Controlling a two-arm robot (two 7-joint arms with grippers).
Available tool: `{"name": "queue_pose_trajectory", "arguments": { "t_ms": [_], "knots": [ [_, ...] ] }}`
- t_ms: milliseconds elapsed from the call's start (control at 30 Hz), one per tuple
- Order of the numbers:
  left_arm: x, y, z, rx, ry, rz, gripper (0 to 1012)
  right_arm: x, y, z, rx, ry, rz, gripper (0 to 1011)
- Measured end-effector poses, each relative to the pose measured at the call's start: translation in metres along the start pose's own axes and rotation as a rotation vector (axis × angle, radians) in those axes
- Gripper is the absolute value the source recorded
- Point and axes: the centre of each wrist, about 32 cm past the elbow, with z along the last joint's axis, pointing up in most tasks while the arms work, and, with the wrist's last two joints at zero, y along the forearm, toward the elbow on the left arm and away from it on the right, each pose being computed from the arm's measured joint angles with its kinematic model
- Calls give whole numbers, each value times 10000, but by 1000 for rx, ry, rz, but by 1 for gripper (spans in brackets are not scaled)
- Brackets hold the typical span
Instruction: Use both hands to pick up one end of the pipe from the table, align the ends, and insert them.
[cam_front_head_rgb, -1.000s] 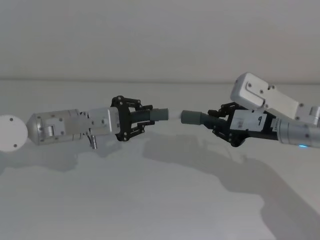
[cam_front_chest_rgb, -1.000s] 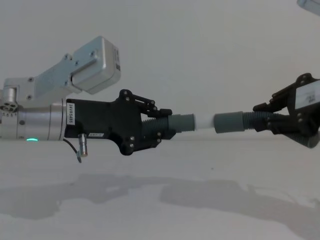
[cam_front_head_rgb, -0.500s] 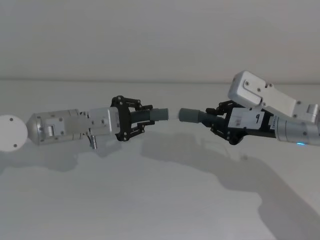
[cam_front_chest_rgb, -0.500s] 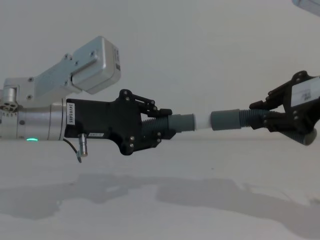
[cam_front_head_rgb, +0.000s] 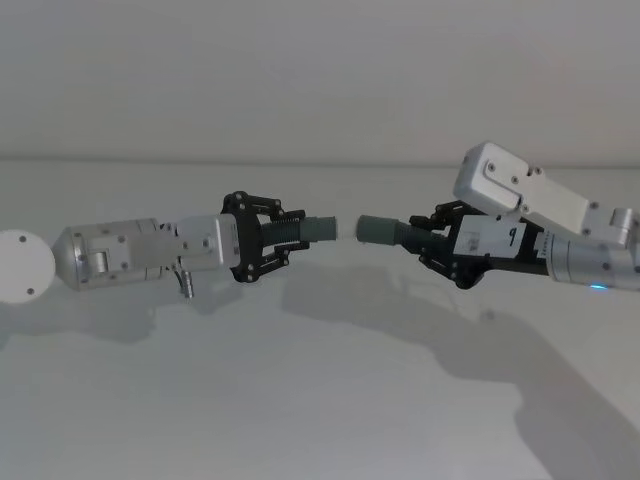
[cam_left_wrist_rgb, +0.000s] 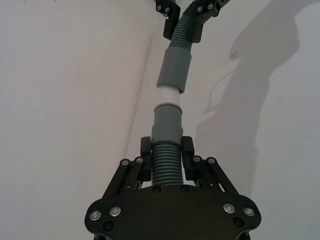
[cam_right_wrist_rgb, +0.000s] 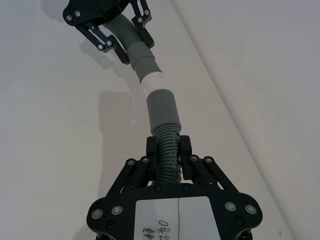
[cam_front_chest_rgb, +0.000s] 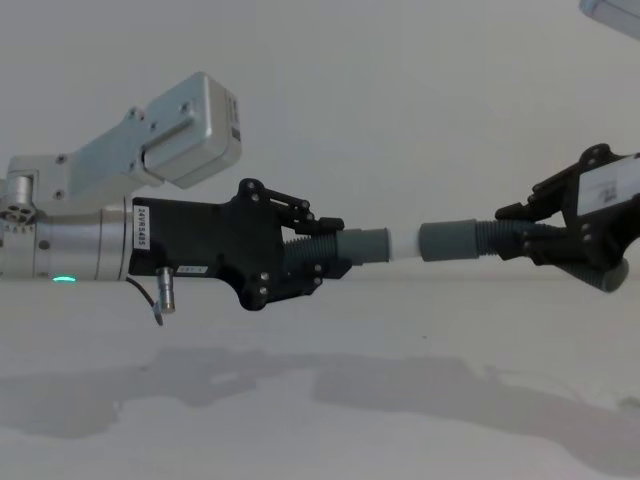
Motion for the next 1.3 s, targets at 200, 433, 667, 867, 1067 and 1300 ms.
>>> {"name": "queue_pose_trajectory", "arguments": {
  "t_ms": [200, 433, 667, 867, 1067, 1300],
  "knots": [
    [0, 0, 0, 0, 0, 0, 344, 9, 18, -12, 9, 0, -1, 256],
    [0, 0, 0, 0, 0, 0, 344, 19, 31, -19, 19, 1, -6, 256],
    [0, 0, 0, 0, 0, 0, 344, 28, 37, -23, 26, 2, -10, 256],
    [0, 0, 0, 0, 0, 0, 344, 30, 41, -24, 30, 2, -11, 256],
    [0, 0, 0, 0, 0, 0, 344, 33, 41, -25, 32, 3, -12, 256],
    [0, 0, 0, 0, 0, 0, 344, 34, 43, -26, 33, 3, -13, 256]
  ]
}}
